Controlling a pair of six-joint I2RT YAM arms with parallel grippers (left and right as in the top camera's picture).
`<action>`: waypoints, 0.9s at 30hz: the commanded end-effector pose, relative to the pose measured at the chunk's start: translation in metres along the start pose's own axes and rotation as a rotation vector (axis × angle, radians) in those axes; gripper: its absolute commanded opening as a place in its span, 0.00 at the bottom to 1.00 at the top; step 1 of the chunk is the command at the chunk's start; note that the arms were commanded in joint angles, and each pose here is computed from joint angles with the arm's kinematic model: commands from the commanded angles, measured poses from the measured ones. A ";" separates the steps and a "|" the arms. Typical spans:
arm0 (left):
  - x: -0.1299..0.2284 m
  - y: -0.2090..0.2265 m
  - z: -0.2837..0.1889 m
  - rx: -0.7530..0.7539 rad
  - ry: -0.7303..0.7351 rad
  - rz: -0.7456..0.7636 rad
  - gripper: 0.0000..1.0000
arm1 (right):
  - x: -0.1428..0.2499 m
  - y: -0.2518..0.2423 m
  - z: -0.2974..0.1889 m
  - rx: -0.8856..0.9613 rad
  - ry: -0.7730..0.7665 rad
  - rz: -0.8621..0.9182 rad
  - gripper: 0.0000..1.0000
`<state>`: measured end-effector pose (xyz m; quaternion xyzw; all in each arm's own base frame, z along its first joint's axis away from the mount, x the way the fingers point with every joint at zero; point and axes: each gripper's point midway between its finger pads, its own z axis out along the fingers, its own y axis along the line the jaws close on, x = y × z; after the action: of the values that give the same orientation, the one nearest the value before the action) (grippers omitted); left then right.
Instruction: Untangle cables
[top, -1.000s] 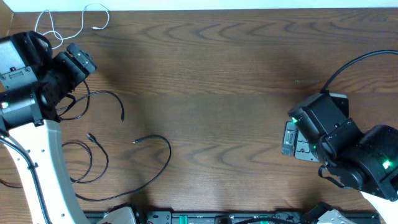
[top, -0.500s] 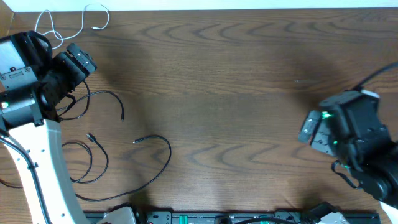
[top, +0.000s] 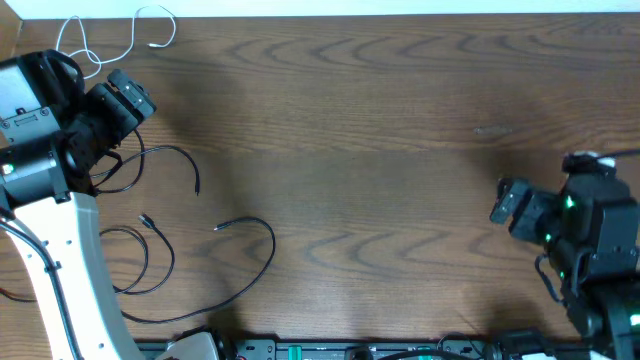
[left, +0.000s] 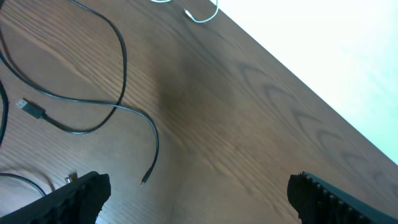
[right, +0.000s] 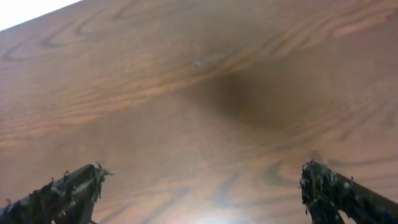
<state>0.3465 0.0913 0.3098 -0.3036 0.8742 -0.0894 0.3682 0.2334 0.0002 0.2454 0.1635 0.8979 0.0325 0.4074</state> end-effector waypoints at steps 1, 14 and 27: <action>0.000 0.000 0.001 0.001 0.003 0.018 0.96 | 0.013 -0.004 0.007 -0.035 -0.030 -0.032 0.99; 0.000 0.000 0.001 0.001 0.003 0.018 0.96 | 0.039 -0.006 0.024 -0.181 -0.308 -0.107 0.99; 0.000 0.000 0.001 0.001 0.003 0.018 0.96 | 0.038 0.000 0.039 -0.253 -0.557 -0.161 0.99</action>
<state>0.3466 0.0908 0.3099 -0.3030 0.8743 -0.0909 0.3681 0.2364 0.0091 0.1964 0.0561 0.7609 0.0734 0.6423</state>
